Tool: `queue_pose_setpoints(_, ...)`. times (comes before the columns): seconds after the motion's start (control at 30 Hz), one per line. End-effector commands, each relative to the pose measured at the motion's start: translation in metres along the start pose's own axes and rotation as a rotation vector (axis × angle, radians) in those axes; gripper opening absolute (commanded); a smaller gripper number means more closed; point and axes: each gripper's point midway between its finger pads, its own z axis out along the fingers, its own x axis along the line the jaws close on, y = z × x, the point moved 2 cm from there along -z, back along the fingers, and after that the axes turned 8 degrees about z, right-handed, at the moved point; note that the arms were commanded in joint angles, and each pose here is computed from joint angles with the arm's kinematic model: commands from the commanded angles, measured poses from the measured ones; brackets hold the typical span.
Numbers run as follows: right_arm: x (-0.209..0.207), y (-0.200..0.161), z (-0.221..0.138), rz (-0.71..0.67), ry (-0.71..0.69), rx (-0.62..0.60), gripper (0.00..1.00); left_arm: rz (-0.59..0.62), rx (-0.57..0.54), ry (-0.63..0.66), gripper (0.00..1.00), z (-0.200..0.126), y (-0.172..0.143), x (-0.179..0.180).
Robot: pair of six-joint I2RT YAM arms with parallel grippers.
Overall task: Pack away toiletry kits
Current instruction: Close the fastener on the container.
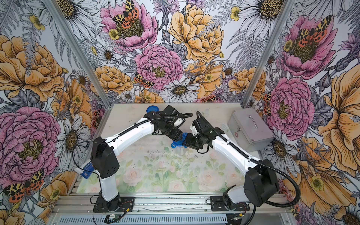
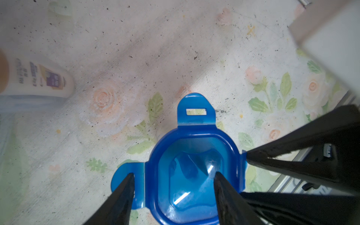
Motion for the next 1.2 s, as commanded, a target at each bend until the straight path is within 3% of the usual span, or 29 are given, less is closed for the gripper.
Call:
queue_pose_setpoints(0.0, -0.002, 0.002, 0.005, -0.006, 0.015, 0.008, 0.38, 0.003, 0.028, -0.035, 0.63, 0.005, -0.009, -0.005)
queue_pose_setpoints(0.7, 0.002, -0.001, -0.008, -0.016, 0.043, -0.036, 0.38, -0.006, 0.055, -0.062, 0.61, 0.013, -0.016, -0.008)
queue_pose_setpoints(1.17, 0.005, 0.007, 0.003, -0.024, 0.051, -0.023, 0.36, -0.034, 0.07, -0.079, 0.6, 0.016, -0.02, -0.013)
